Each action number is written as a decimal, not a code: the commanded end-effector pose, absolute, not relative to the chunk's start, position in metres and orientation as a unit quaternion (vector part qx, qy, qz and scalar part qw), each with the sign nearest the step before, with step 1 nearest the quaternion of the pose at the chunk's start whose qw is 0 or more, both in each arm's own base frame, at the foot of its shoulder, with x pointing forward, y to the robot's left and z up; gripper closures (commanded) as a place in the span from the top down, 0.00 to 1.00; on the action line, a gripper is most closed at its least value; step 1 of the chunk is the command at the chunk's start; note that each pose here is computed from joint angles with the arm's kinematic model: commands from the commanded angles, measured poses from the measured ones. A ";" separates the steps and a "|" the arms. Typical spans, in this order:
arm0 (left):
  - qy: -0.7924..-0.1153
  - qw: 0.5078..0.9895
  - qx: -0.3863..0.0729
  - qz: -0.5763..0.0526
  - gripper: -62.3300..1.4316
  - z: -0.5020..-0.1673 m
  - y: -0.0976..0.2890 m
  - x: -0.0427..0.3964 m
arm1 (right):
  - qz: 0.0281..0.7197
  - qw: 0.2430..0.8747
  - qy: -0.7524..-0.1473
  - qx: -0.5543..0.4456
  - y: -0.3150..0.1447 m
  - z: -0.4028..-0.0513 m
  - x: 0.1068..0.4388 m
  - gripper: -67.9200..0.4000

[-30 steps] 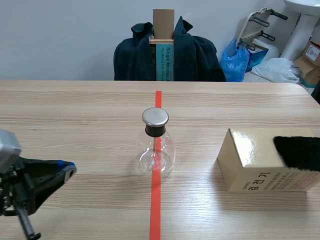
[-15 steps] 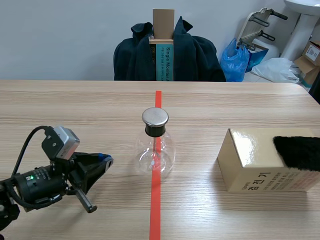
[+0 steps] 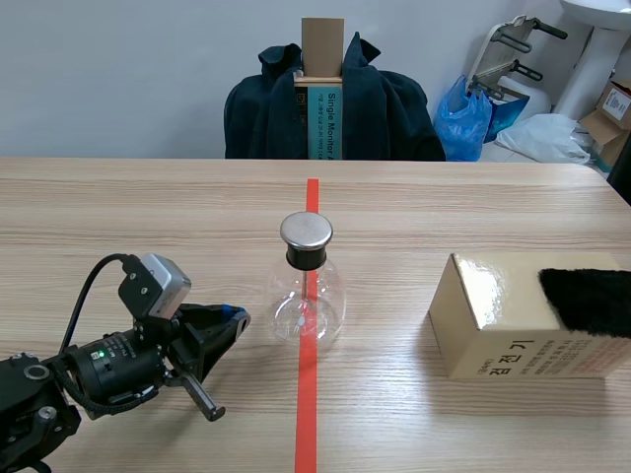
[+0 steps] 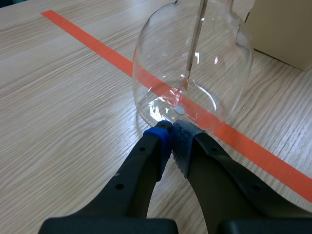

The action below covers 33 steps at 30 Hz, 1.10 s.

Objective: Do the electroscope experiment.
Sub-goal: 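Bring the plate to the electroscope and point at the metal foil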

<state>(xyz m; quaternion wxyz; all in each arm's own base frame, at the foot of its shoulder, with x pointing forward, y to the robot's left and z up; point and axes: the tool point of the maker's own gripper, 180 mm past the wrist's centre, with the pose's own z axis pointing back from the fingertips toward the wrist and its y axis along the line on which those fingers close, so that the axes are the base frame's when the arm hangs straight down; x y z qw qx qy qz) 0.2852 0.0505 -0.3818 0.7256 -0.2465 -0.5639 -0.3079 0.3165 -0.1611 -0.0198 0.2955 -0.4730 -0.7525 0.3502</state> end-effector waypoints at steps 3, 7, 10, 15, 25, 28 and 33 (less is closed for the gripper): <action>-0.582 0.714 -0.242 -0.303 0.07 -0.371 0.051 0.293 | 0.362 0.312 -0.740 -0.473 -0.146 -0.043 0.324 0.02; -0.582 0.715 -0.242 -0.303 0.07 -0.371 0.051 0.293 | 0.399 0.331 -0.724 -0.455 -0.122 -0.080 0.333 0.02; -0.582 0.714 -0.242 -0.303 0.07 -0.371 0.051 0.293 | 0.433 0.338 -0.713 -0.436 -0.100 -0.109 0.336 0.02; -0.582 0.715 -0.242 -0.303 0.07 -0.371 0.051 0.293 | 0.478 0.345 -0.698 -0.407 -0.073 -0.150 0.337 0.02; -0.582 0.715 -0.242 -0.303 0.07 -0.371 0.051 0.293 | 0.540 0.352 -0.675 -0.359 -0.046 -0.218 0.327 0.02; -0.581 0.715 -0.242 -0.303 0.07 -0.372 0.051 0.292 | 0.557 0.354 -0.665 -0.349 -0.046 -0.235 0.325 0.02; -0.581 0.715 -0.242 -0.303 0.07 -0.372 0.051 0.292 | 0.579 0.343 -0.657 -0.340 -0.045 -0.256 0.316 0.02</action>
